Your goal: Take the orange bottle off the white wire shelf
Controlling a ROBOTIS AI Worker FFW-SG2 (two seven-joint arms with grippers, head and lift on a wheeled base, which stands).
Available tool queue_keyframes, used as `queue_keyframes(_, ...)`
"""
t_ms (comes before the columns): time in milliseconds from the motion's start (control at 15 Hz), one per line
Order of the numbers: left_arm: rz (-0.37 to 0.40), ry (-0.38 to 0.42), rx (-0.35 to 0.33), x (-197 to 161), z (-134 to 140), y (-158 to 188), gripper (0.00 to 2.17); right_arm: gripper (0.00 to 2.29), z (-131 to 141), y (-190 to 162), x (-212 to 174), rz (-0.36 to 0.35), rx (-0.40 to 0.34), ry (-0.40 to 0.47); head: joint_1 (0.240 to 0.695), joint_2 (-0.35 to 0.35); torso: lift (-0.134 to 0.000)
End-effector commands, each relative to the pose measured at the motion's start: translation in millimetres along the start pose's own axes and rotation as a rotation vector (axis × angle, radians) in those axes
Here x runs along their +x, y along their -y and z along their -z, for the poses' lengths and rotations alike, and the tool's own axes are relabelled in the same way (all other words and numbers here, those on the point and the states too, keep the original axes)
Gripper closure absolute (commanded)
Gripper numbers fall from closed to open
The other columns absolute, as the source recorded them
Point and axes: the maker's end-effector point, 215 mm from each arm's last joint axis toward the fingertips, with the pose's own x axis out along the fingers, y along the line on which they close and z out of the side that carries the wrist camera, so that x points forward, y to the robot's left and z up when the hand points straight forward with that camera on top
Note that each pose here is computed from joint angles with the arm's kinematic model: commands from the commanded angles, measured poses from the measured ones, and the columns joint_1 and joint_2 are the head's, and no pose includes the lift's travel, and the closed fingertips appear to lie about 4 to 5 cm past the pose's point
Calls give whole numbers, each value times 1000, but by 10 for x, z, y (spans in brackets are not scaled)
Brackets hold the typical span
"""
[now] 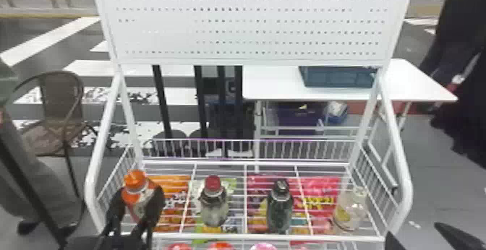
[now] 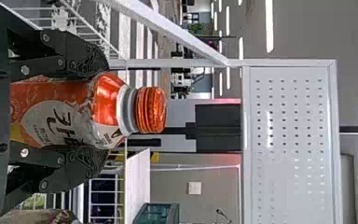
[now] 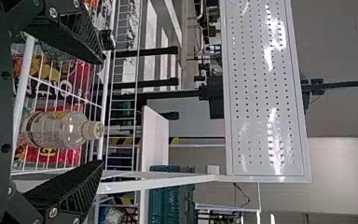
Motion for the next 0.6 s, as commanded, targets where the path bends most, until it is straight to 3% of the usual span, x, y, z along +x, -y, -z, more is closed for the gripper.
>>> queue_keyframes(0, 3, 19, 27, -191, -300, -32, 1163, 137, -2, 3, 5, 0, -2, 1, 499, 0, 0)
queue_keyframes(533, -53, -49, 95, -777, -557, -447, 1163, 137, -2, 8, 24, 2, -3, 2, 499, 0, 0)
